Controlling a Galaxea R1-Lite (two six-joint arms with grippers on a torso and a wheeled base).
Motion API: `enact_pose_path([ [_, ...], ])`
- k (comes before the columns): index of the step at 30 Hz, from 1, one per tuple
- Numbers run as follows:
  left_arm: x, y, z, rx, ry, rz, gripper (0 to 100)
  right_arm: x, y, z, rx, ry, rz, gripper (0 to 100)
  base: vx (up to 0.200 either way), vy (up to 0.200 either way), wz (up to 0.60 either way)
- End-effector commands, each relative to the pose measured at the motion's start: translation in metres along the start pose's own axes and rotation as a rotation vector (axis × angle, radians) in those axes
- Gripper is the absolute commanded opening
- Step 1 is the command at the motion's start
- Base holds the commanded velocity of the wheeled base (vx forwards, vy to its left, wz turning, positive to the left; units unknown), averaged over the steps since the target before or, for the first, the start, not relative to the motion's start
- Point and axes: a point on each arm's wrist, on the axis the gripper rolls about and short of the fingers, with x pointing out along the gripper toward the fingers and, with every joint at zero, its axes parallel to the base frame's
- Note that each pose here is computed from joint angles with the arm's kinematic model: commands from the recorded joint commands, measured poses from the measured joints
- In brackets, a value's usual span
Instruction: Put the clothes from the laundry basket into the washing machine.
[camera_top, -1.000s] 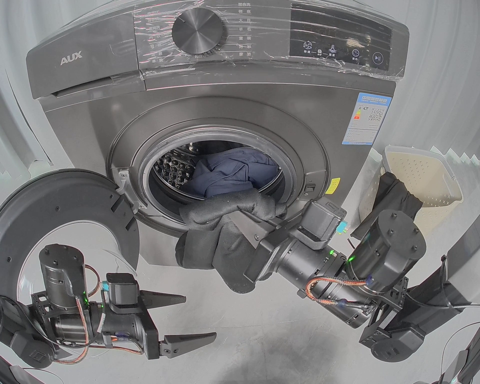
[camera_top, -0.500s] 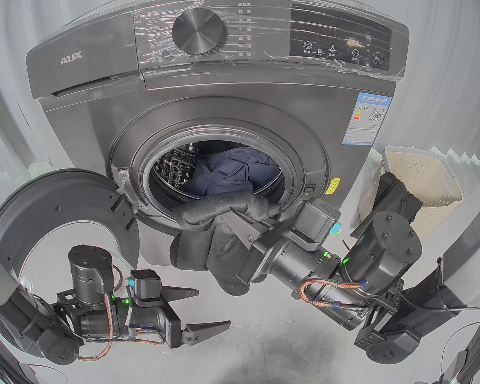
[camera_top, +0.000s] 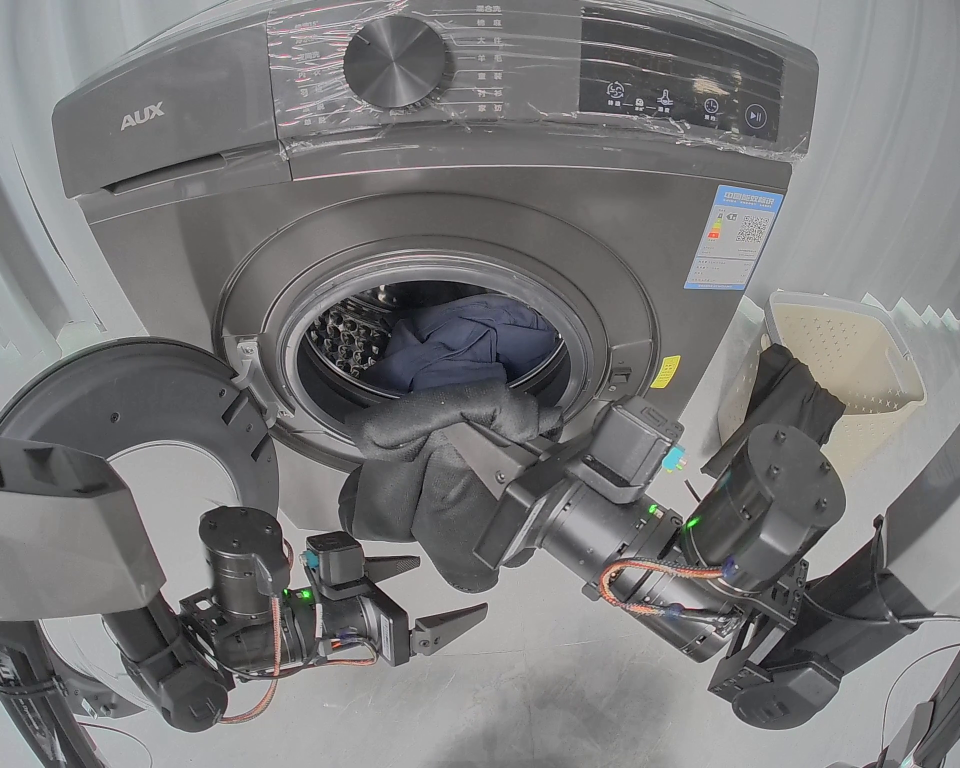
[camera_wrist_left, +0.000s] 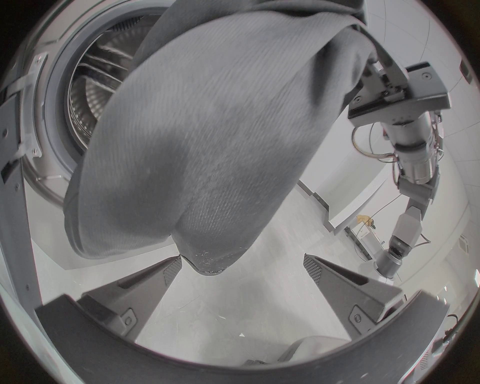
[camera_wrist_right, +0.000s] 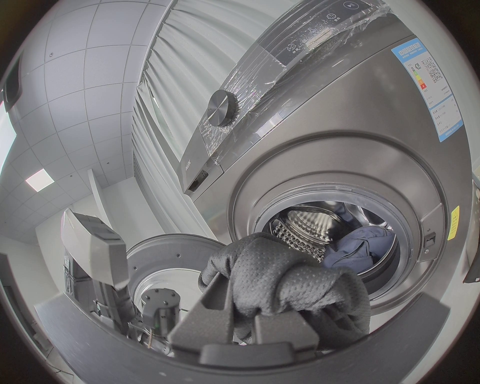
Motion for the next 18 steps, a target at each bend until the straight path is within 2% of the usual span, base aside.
enact_pose_path([
  [1,0.020,0.009,-0.026,-0.038,0.055,0.026,100,-0.001,0.001,0.001,0.001,-0.002,0.002,0,0.000,0.000,0.00],
  [7,0.028,0.011,-0.024,-0.033,0.032,0.026,100,-0.001,0.001,0.001,0.001,-0.005,-0.004,0,0.000,0.000,0.00],
  [13,0.036,0.014,-0.021,-0.023,0.001,0.058,100,-0.001,0.001,0.001,0.001,-0.003,-0.004,0,0.000,0.000,0.00],
  [18,0.044,0.012,-0.019,-0.003,-0.050,0.053,100,-0.001,0.001,0.002,0.001,-0.005,-0.004,0,0.000,0.000,0.00],
])
